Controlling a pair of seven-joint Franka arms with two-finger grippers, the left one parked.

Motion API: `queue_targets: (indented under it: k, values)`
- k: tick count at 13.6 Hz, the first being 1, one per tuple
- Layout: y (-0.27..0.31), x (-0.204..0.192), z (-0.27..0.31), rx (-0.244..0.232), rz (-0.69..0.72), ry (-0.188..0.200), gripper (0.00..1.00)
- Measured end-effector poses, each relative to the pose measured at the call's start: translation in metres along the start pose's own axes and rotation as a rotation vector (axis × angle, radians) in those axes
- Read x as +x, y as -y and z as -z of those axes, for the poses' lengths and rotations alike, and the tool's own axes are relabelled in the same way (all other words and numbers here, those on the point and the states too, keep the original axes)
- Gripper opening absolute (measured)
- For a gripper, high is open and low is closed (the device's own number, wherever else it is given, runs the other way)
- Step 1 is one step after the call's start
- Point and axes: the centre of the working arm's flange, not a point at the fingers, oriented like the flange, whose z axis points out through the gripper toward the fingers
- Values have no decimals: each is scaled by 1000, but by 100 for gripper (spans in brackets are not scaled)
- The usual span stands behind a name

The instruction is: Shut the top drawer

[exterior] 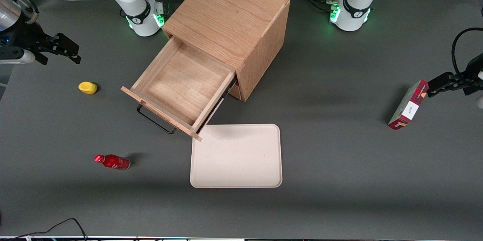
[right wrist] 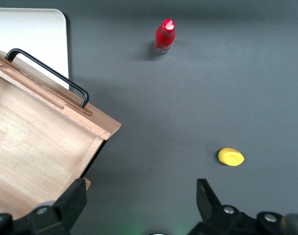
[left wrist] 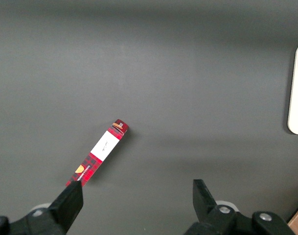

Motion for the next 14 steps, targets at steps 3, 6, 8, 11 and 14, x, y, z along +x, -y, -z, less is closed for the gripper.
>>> queue_targets:
  k: [3,6,8,11,14]
  values:
    - [2,3,-5,-1,4,10,100]
    - [2,2,-2,-1,5,15,100]
    - [3,0,3,-2,7,20,100]
    - [9,1,16,-2,37,27,100]
    - [31,28,38,40,198,41,100]
